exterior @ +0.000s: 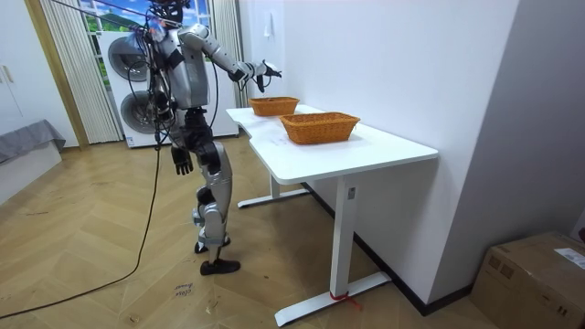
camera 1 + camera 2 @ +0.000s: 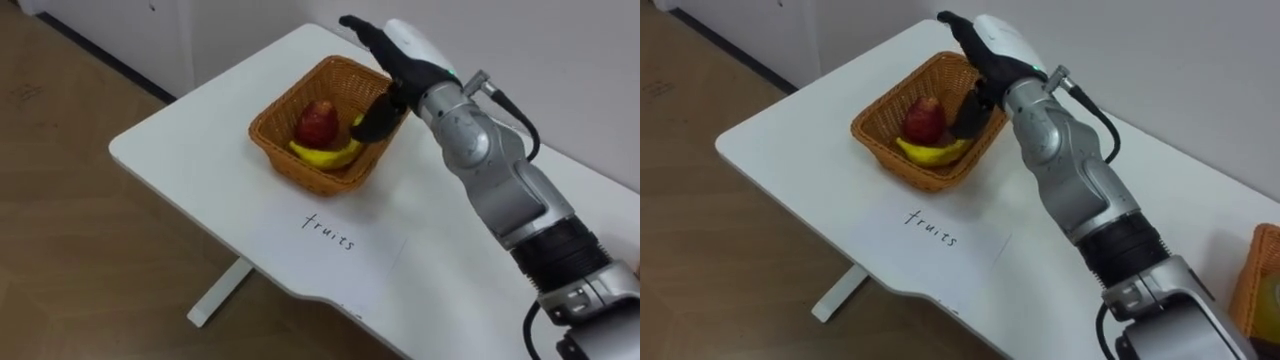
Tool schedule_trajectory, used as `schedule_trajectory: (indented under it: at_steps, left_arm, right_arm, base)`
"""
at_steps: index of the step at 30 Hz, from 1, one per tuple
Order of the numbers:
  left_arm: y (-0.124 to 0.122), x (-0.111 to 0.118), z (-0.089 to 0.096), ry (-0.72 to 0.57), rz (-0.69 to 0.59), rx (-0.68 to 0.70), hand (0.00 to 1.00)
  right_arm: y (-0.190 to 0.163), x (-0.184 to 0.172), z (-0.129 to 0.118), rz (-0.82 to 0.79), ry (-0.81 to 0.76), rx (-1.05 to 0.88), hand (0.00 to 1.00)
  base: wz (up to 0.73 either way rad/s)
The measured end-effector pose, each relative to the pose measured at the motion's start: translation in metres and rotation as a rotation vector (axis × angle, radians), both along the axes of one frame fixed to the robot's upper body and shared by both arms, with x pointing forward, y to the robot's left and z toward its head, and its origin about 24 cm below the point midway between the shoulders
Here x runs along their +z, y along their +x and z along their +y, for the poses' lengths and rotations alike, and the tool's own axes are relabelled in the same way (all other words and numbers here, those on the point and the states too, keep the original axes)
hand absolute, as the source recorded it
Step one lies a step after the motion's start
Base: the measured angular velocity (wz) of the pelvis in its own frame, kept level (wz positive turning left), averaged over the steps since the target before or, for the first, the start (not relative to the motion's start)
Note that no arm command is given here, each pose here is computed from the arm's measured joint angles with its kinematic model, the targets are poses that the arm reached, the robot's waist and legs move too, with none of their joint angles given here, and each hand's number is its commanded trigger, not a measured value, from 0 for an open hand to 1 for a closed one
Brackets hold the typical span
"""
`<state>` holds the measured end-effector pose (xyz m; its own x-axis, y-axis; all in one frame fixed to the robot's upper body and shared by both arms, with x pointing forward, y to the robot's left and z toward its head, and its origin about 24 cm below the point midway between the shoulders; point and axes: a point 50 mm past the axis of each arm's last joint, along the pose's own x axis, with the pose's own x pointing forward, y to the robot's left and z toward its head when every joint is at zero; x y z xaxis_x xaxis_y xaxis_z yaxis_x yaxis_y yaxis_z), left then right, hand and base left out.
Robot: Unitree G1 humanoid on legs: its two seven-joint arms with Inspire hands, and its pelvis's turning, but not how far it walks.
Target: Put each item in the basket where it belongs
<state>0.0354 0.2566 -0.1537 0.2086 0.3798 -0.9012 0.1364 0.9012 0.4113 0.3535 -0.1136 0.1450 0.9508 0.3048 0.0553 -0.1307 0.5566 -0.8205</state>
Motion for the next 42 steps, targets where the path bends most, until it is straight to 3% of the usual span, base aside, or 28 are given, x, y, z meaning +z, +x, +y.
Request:
schedule_trajectory:
  at_steps: [16,21,32,42]
  left_arm:
    - [0.000,0.000,-0.001,0.008,-0.019,-0.005,0.00]
    - [0.000,0.000,-0.001,0.006,-0.023,-0.003,0.00]
    - [0.002,0.000,-0.002,-0.002,-0.034,0.013,0.00]
    - [0.003,0.001,0.000,0.004,-0.053,0.017,0.00]
  right_arm:
    - [-0.004,0.036,-0.050,-0.187,0.167,-0.146,0.00]
    - [-0.017,0.055,-0.070,-0.315,0.325,-0.208,0.00]
    - [-0.027,0.037,-0.090,-0.291,0.375,-0.284,0.00]
    - [-0.043,0.057,-0.120,-0.460,0.430,-0.423,0.00]
  base:
    - [-0.10]
    - [-0.03]
    - [-0.13]
    - [-0.14]
